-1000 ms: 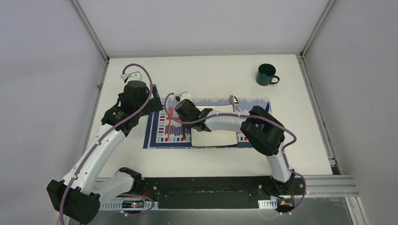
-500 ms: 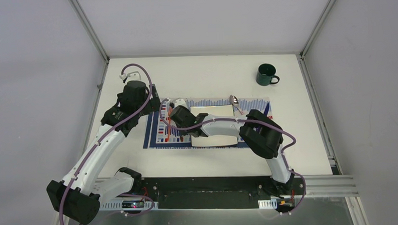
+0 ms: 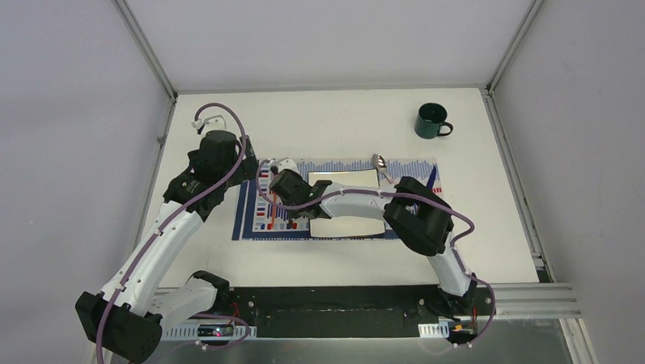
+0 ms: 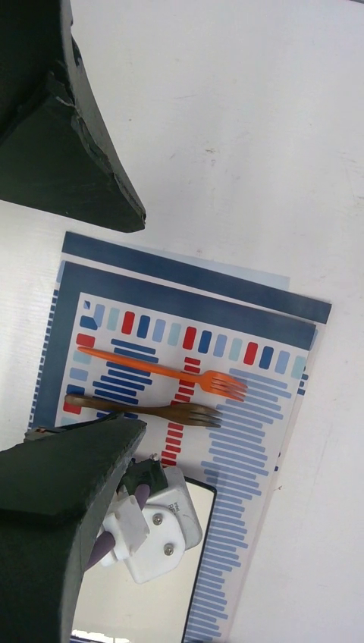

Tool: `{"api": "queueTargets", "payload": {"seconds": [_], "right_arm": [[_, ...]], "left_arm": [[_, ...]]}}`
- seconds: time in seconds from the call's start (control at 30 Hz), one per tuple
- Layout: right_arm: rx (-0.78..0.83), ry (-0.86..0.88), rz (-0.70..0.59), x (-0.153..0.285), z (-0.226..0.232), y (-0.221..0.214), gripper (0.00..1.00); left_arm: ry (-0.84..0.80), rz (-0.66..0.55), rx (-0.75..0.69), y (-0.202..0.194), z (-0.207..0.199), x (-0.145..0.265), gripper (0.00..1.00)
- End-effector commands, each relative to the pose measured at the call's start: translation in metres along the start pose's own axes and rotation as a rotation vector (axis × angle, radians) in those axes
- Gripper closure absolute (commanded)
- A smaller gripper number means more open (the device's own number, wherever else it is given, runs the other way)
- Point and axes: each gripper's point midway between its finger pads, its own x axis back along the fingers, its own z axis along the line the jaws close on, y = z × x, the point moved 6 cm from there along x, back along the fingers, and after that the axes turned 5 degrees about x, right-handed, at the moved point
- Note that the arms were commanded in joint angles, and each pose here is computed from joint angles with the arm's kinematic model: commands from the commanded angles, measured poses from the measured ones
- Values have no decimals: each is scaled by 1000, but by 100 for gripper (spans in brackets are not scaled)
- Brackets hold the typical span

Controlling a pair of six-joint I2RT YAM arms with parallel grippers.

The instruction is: Set the dinner table for one person

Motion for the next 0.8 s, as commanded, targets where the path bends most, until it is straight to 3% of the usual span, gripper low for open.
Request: {"api": "queueTargets", "payload": {"seconds": [0.0,0.33,0.47,0.57,0.63,0.67,0.7,0.77], "right_arm": [[26,39,57,-14,12,-16,100],[24,20,56,-12,3,-15,100],[5,-67,1,19,-32,0,100],[-54,-104,-103,64,-76,35,72],[-100,-140,-196,100,-116,63,61],[-122,-145,-237,116,-134,75,50],[-140,-122,-271,130,-149,86,44],[-188,-110,-311,147,-182,96,45]], "left_arm": [[-16,-28,13,4,-1,5,1],[-13,-32,8,6,-2,4,1],[-14,-37,7,8,-1,6,1],[-14,-41,13,8,-1,7,1],[-12,-37,12,6,-1,6,1],[-11,-36,14,5,0,5,1],[-12,-36,16,4,-1,4,1],[-20,-38,26,2,-2,1,1]]}}
